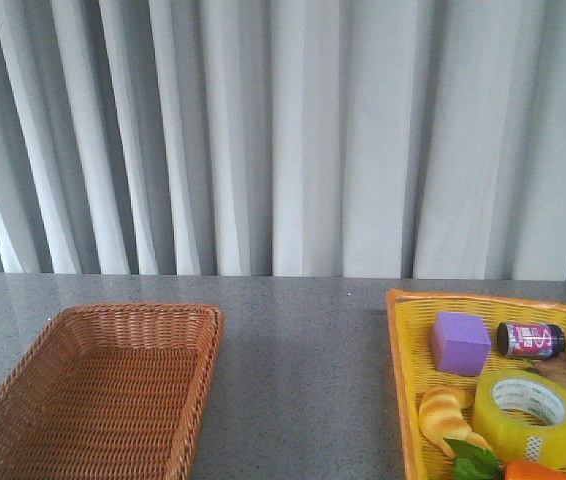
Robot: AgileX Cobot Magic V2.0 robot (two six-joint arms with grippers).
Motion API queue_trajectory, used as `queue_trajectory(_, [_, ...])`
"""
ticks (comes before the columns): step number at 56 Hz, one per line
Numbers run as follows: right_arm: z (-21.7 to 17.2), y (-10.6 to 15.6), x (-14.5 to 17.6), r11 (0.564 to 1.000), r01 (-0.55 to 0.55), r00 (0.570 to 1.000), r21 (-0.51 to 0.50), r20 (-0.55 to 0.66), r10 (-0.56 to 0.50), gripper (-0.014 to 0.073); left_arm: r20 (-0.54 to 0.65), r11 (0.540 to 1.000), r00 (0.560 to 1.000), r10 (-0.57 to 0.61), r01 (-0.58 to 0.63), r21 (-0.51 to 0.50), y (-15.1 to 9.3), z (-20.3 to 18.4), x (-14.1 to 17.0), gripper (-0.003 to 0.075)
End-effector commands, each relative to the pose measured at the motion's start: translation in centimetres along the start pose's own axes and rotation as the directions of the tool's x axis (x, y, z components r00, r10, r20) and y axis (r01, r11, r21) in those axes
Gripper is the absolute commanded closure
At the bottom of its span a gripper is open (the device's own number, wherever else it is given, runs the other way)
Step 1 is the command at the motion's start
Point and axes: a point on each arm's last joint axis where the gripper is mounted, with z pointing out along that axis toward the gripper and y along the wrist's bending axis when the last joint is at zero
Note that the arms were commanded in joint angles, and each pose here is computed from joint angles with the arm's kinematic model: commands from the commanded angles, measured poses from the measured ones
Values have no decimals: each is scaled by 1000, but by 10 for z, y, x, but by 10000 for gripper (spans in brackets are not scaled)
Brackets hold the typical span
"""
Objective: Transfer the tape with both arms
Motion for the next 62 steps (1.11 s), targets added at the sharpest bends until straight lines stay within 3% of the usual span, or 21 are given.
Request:
queue_trajectory(1, [5,3,-10,999,-33,999,-18,29,34,599,93,999,995,-28,26,22,-3,0,-15,726])
queue_trajectory(11, [21,-1,8,1000,3,993,30,-121,0,575,17,998,998,-66,65,21,-3,11,-5,719])
queue_trajectory(31, [28,0,7,998,59,994,17,-91,-57,543,-8,997,997,-79,79,18,-2,23,0,715])
queue_trajectory(37, [35,-1,14,997,67,989,27,-135,-63,543,-24,997,996,-80,81,15,-2,27,3,715])
queue_trajectory(45, [44,-5,24,977,211,956,28,-214,-200,510,-57,997,995,-80,80,7,-1,37,10,697])
queue_trajectory(52, [45,-5,24,968,248,946,21,-222,-238,411,-77,997,994,-80,81,2,0,45,15,614])
queue_trajectory(62, [48,-4,22,968,249,947,18,-215,-239,169,-101,997,991,-82,82,-5,2,56,22,370])
